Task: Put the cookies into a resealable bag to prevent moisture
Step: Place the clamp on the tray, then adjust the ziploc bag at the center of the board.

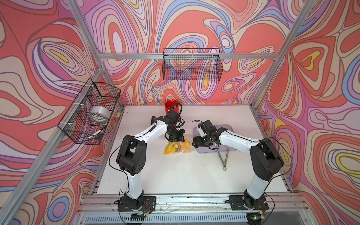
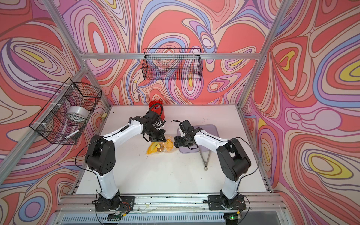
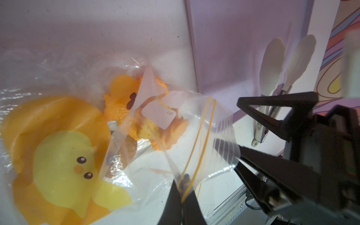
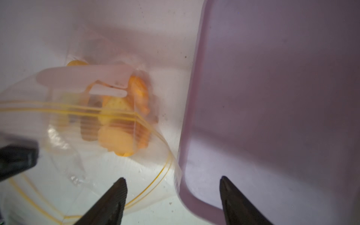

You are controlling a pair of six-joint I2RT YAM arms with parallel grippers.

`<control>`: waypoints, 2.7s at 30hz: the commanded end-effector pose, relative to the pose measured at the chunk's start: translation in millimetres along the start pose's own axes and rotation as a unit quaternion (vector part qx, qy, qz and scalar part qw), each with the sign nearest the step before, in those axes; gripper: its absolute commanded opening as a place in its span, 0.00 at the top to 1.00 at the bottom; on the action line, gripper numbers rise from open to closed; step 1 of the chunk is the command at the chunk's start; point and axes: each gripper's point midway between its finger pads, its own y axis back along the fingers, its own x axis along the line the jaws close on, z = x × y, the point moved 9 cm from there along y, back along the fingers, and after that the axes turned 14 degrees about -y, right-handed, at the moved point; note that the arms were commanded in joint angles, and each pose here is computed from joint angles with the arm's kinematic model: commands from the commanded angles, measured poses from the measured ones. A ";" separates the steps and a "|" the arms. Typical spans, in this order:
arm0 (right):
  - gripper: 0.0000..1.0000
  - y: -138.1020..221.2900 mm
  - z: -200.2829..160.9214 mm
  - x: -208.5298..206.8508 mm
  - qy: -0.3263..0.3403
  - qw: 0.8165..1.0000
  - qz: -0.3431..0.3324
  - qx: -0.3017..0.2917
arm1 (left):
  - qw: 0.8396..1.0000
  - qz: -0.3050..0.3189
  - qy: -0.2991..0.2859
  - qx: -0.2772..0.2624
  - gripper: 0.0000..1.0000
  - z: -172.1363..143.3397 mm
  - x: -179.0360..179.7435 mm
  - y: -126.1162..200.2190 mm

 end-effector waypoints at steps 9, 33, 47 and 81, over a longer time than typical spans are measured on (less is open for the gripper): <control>0.81 -13.2 41.9 33.8 -0.013 0.996 0.079 -0.042 | 1.000 -0.012 -0.029 -0.006 1.00 -3.7 -10.4 23.5; 1.00 39.5 25.2 56.7 -0.317 0.935 0.132 -0.092 | 0.930 0.107 -0.314 -0.160 0.00 -90.4 -24.1 67.4; 1.00 39.7 29.6 57.7 -0.326 0.930 0.131 -0.105 | 0.807 0.250 -0.413 -0.340 0.01 -99.0 -48.6 -11.0; 0.32 126.3 3.4 3.6 0.467 0.856 0.081 -0.208 | 0.809 0.101 -0.534 -0.224 1.00 -93.7 -18.3 86.2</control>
